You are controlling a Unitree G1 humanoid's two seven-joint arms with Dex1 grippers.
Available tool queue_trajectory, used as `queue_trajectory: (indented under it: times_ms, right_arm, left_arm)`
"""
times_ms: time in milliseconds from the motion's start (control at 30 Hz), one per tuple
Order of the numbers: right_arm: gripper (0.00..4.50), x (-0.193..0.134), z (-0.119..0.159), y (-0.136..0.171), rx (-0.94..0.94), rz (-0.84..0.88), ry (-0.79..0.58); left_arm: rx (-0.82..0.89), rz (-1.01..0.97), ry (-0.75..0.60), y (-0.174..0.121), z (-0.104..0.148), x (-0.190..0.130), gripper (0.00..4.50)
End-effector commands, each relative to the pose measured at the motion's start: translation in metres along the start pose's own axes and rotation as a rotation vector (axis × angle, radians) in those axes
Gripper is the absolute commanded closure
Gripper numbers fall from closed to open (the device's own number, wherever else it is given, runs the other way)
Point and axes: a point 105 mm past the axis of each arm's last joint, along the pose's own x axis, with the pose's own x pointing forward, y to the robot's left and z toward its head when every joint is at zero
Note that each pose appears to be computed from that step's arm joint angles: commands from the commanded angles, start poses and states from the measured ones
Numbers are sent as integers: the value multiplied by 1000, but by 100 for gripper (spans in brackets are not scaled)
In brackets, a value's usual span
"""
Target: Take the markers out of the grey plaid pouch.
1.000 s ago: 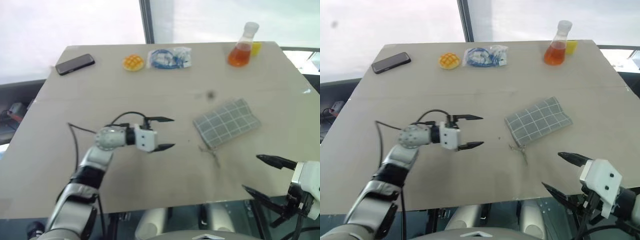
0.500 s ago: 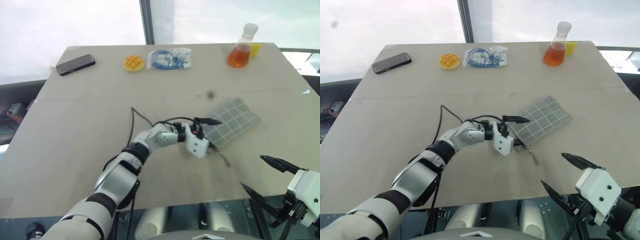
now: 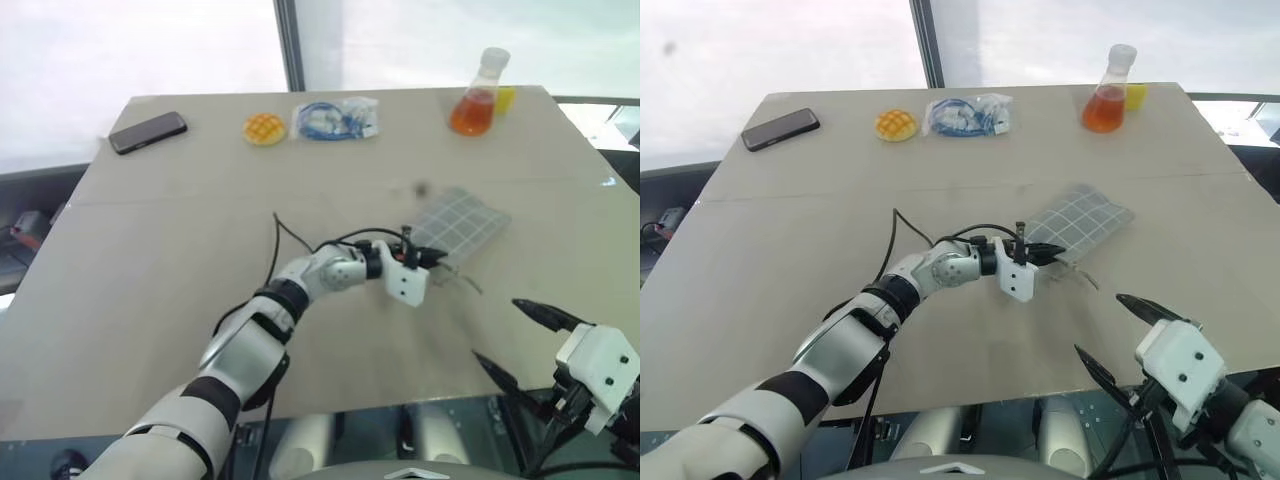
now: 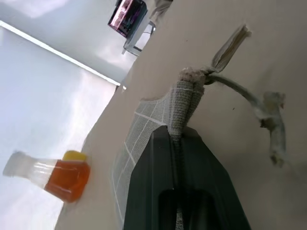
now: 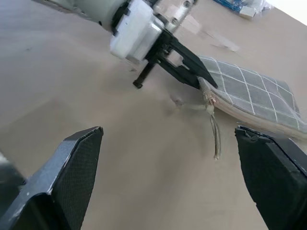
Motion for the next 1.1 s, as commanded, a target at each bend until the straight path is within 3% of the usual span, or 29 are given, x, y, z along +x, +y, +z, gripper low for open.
queue_trajectory:
  times_ms: [33, 300, 333, 400, 433, 633, 900, 1000, 1100]
  right_arm:
    - [0, 13, 4, -7, 30, -35, 26]
    - [0, 65, 4, -33, 195, -33, 46]
    - [41, 71, 6, -33, 198, -14, 47]
    - [82, 80, 11, -34, 192, 13, 42]
    - [127, 84, 19, -35, 196, 27, 17]
    - [127, 89, 39, -35, 187, 92, -25]
    - [127, 86, 45, -29, 191, 168, -34]
    - [205, 87, 43, -28, 194, 179, -26]
    - [347, 87, 39, -29, 198, 180, -14]
  left_arm:
    - [-90, 130, -29, 30, 2, -12, 449]
    - [-218, 294, -116, 55, 16, -42, 449]
    - [-220, 299, -127, 54, 19, -45, 450]
    - [-229, 302, -143, 53, 24, -51, 450]
    - [-229, 298, -151, 50, 27, -54, 450]
    - [-237, 282, -148, 44, 31, -65, 450]
    - [-217, 239, -134, 37, 28, -69, 450]
    - [-213, 232, -142, 36, 29, -69, 450]
    - [-206, 223, -151, 34, 31, -70, 450]
